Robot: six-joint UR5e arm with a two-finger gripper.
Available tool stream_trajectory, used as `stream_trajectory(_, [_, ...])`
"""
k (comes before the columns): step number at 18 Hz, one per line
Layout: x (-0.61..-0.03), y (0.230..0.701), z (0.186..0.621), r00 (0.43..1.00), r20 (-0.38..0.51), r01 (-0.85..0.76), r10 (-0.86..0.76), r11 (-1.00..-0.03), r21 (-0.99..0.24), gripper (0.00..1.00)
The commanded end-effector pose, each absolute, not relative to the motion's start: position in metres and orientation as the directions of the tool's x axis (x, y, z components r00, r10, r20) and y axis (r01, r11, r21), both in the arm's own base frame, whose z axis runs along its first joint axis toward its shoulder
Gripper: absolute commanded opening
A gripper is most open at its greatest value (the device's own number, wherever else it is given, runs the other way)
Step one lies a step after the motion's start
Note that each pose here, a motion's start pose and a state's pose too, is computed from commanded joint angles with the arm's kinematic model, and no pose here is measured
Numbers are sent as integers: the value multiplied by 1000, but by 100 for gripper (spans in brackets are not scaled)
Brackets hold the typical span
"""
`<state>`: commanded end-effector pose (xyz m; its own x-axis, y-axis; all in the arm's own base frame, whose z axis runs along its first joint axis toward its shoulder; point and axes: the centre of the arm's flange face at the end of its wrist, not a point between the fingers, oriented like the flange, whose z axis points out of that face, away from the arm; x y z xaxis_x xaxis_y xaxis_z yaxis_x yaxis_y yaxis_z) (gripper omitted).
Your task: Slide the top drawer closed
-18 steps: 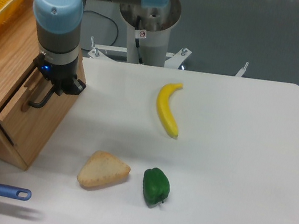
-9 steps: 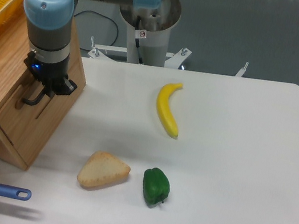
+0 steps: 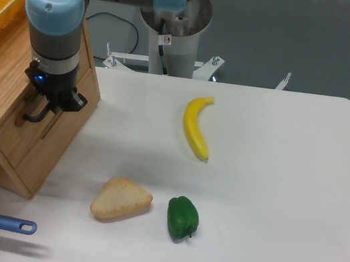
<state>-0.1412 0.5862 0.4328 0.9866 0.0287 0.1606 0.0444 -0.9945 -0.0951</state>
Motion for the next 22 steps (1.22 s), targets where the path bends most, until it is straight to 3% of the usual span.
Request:
stream_trajectory(11, [-258, 545, 439, 984, 131, 134, 118, -984, -119, 5])
stream_trajectory(14, [-300, 520, 432, 990, 65, 127, 122, -990, -67, 15])
stream_trajectory(16, [-328, 501, 430, 992, 50, 122, 119, -991, -52, 25])
stream_trajectory(18, [-361, 478, 427, 991, 49, 125, 122, -991, -51, 29])
stream_trajectory(21, [-414, 434, 419, 996, 49, 83, 80, -995, -51, 61])
stream_trajectory(22, [-430, 417, 419, 998, 48, 51, 48, -997, -53, 65])
